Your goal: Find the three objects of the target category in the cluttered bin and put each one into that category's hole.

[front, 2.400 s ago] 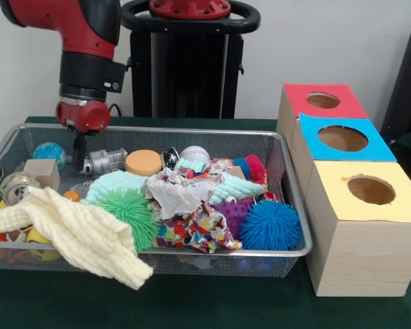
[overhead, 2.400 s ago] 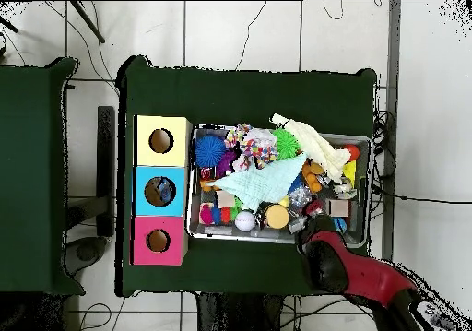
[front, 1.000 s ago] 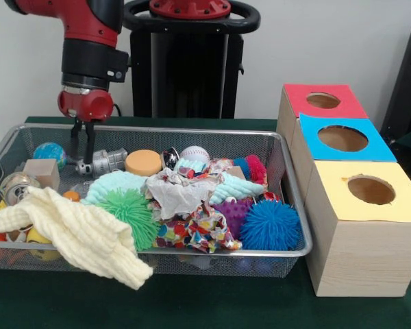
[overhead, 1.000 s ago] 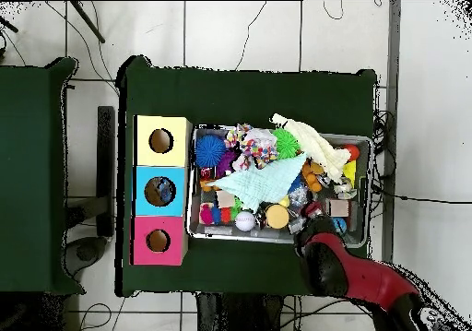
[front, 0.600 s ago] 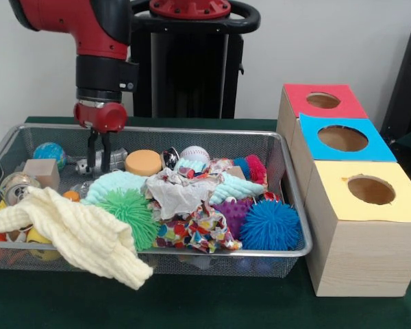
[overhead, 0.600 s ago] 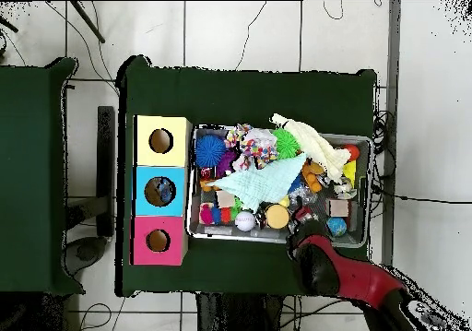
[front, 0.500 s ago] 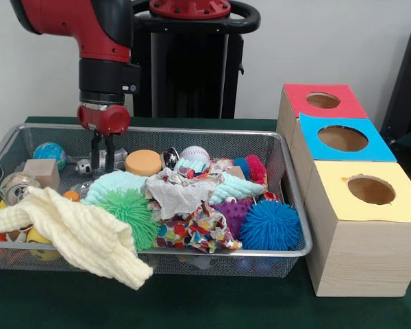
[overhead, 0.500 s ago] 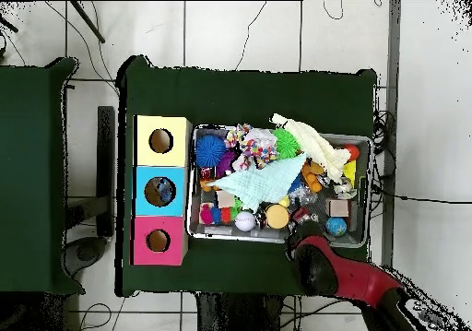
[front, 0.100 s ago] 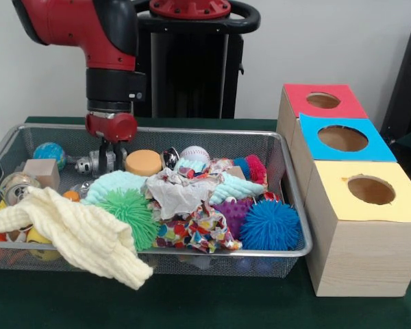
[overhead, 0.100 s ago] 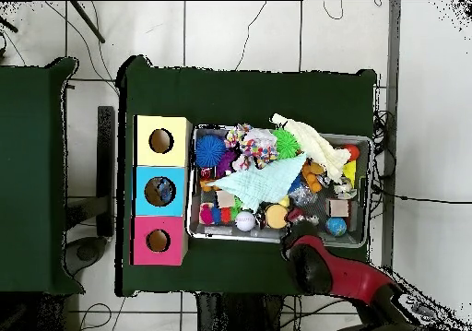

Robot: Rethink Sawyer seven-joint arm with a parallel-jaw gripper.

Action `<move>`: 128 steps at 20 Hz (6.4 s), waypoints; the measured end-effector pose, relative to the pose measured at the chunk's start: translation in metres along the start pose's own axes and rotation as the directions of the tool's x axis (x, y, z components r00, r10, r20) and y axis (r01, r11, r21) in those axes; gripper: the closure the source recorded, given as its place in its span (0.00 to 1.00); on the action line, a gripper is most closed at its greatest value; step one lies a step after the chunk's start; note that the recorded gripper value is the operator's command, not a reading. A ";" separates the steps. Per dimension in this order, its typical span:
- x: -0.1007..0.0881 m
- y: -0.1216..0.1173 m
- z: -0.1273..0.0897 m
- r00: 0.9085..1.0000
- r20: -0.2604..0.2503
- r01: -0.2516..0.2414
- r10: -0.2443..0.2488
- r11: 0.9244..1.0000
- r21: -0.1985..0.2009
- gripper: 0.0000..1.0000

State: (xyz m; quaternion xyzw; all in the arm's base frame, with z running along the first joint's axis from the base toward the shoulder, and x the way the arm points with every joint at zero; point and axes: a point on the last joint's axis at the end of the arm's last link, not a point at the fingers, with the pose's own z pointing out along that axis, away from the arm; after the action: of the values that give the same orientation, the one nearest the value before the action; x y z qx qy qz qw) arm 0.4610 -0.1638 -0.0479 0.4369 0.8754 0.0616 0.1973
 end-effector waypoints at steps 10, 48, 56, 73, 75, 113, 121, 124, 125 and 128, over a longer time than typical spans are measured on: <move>0.005 0.001 0.008 1.000 -0.004 -0.003 0.003 1.000 -0.010 0.00; -0.006 0.019 0.019 0.993 0.113 0.034 -0.024 0.995 -0.090 1.00; -0.026 0.028 0.004 0.989 0.143 0.055 -0.043 0.995 -0.082 1.00; -0.058 0.044 -0.019 0.977 0.200 0.087 -0.071 0.993 -0.074 1.00; -0.059 0.044 -0.021 0.977 0.202 0.086 -0.070 0.994 -0.072 1.00; -0.046 0.060 -0.074 0.978 0.198 0.073 -0.068 0.997 -0.016 1.00; -0.047 0.061 -0.079 0.979 0.195 0.068 -0.065 0.998 -0.007 1.00; -0.049 0.061 -0.082 0.979 0.194 0.062 -0.061 0.998 0.001 1.00; -0.050 0.062 -0.082 0.979 0.193 0.061 -0.060 0.998 0.002 1.00; -0.053 0.065 -0.085 0.980 0.194 0.053 -0.053 0.999 0.009 1.00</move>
State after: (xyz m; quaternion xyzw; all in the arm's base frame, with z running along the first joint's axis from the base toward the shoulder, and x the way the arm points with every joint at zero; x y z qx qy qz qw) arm 0.5037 -0.1603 0.0635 0.4178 0.8635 0.0117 0.2823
